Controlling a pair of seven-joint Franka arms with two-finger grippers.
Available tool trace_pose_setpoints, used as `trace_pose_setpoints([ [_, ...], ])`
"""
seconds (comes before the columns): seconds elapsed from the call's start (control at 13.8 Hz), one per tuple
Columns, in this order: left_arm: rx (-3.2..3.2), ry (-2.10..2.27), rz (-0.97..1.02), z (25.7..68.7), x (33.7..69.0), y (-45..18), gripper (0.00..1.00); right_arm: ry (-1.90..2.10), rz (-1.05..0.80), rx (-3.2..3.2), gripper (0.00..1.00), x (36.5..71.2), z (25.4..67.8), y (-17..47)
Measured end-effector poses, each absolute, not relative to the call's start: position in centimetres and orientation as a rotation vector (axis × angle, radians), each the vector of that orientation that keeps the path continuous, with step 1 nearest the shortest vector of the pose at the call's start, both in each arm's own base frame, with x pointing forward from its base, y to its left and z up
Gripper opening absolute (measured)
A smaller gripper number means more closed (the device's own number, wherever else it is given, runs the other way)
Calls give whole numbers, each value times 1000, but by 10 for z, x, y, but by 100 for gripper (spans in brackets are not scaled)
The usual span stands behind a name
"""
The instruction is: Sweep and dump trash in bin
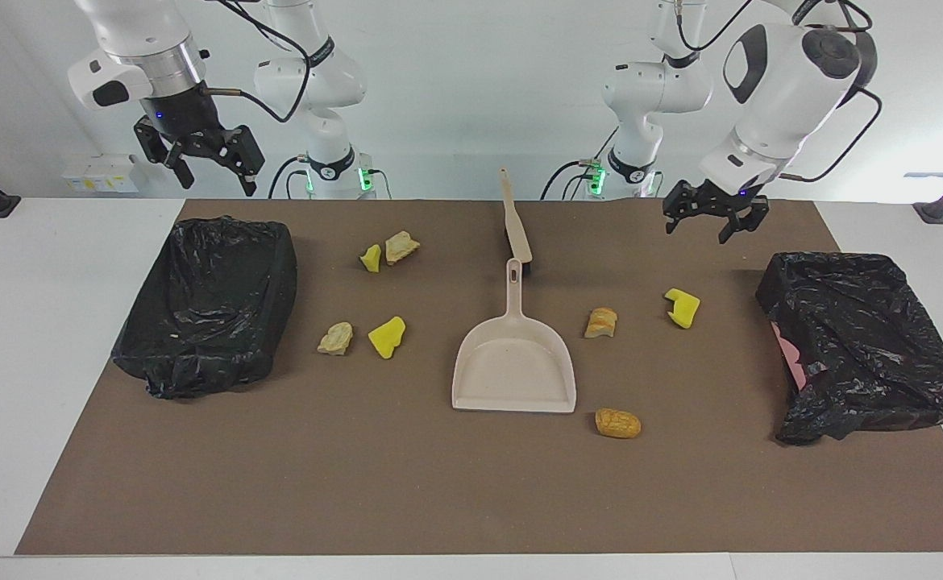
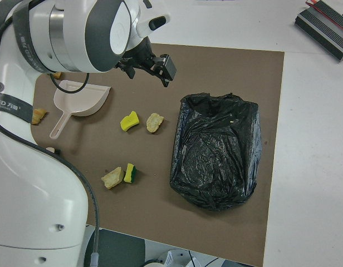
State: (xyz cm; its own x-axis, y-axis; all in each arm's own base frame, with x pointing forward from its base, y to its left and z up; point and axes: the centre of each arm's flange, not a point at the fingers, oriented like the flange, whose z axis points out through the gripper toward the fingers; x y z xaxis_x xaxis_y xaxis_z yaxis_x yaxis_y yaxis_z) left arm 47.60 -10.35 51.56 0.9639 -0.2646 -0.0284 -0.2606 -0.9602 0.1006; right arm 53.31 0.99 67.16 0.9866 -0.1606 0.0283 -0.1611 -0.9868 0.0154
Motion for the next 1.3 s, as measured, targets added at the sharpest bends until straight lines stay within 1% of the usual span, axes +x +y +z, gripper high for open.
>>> trace_pose_setpoints([
  [0.29, 3018, -427, -88, 493, 435, -162, 100, -210, 71, 3120, 100, 547, 659, 36],
  [0.51, 3035, -369, -96, 474, 393, -216, 100, -231, 104, 3127, 100, 565, 632, 84],
  [0.87, 3061, -322, -105, 441, 312, -297, 100, -249, 106, 3135, 100, 579, 583, 163],
  [1.09, 3068, -283, -69, 398, 259, -328, 100, -202, 53, 3148, 100, 575, 549, 224],
  [1.3, 3081, -277, -75, 375, 214, -347, 100, -269, 70, 3180, 100, 570, 510, 291],
])
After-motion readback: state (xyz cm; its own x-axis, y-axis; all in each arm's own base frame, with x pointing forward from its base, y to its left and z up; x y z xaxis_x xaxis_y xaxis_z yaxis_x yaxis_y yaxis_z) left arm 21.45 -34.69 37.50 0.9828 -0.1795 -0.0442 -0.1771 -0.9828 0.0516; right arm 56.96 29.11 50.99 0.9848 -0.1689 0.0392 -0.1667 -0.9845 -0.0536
